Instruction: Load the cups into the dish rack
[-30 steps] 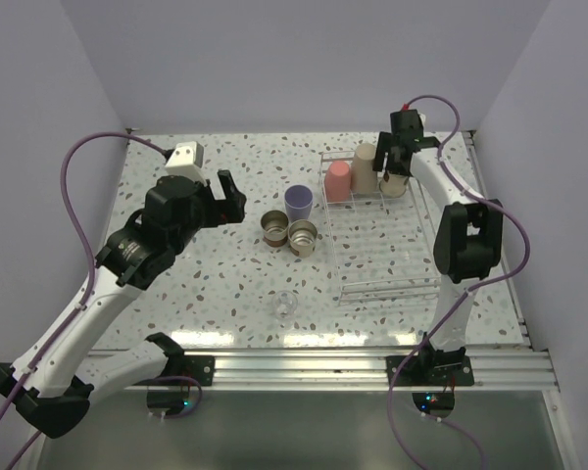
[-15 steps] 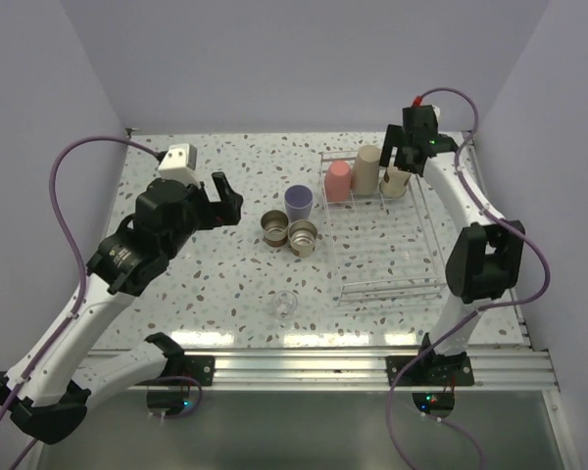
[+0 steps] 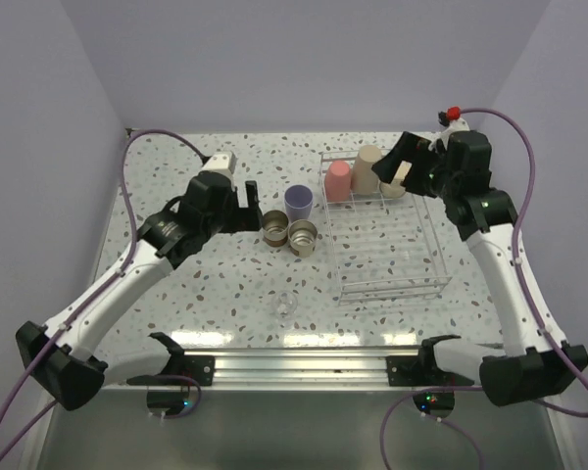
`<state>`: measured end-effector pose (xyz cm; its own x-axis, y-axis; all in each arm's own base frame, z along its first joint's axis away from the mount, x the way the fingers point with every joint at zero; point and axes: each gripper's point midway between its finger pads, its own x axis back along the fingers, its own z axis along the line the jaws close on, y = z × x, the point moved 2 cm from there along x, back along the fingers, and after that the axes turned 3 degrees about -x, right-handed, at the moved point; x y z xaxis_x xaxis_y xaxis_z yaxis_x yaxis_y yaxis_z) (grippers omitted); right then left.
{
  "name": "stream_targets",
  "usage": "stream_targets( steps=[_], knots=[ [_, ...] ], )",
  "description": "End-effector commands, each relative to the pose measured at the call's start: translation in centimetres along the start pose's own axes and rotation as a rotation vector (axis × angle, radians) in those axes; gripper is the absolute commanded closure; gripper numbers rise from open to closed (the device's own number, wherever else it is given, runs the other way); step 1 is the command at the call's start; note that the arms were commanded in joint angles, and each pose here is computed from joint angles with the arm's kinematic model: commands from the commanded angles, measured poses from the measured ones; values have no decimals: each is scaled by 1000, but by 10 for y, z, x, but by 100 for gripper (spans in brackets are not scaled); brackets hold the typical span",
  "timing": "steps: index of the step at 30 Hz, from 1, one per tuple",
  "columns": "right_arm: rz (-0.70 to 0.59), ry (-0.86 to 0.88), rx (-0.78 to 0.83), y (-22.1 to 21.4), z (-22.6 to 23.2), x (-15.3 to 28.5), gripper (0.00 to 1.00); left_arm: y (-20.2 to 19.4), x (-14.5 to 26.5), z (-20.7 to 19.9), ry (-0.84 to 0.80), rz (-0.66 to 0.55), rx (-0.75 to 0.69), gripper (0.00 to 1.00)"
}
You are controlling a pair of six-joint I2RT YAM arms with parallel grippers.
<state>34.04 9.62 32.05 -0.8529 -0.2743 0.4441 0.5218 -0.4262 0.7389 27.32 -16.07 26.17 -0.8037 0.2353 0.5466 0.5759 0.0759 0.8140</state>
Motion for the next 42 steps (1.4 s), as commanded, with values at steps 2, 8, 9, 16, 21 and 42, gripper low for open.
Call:
stream_targets(
  steps=[2,8,9,16,21,42],
  knots=[
    [39,259,-35,-13,50,49,2,-17,-35,-6,11,86,-16,1],
    [73,246,-51,-35,44,95,2,-25,-82,-11,58,163,-59,2],
    [66,243,-42,-36,42,99,2,-27,-87,-9,75,175,-70,3],
    [98,221,-16,-53,34,117,2,-56,-119,-3,124,253,-61,8],
    [122,248,9,-58,42,117,2,-60,-131,1,137,244,-21,11],
    [137,271,45,-64,49,111,2,-50,-152,15,199,248,12,100]
  ],
)
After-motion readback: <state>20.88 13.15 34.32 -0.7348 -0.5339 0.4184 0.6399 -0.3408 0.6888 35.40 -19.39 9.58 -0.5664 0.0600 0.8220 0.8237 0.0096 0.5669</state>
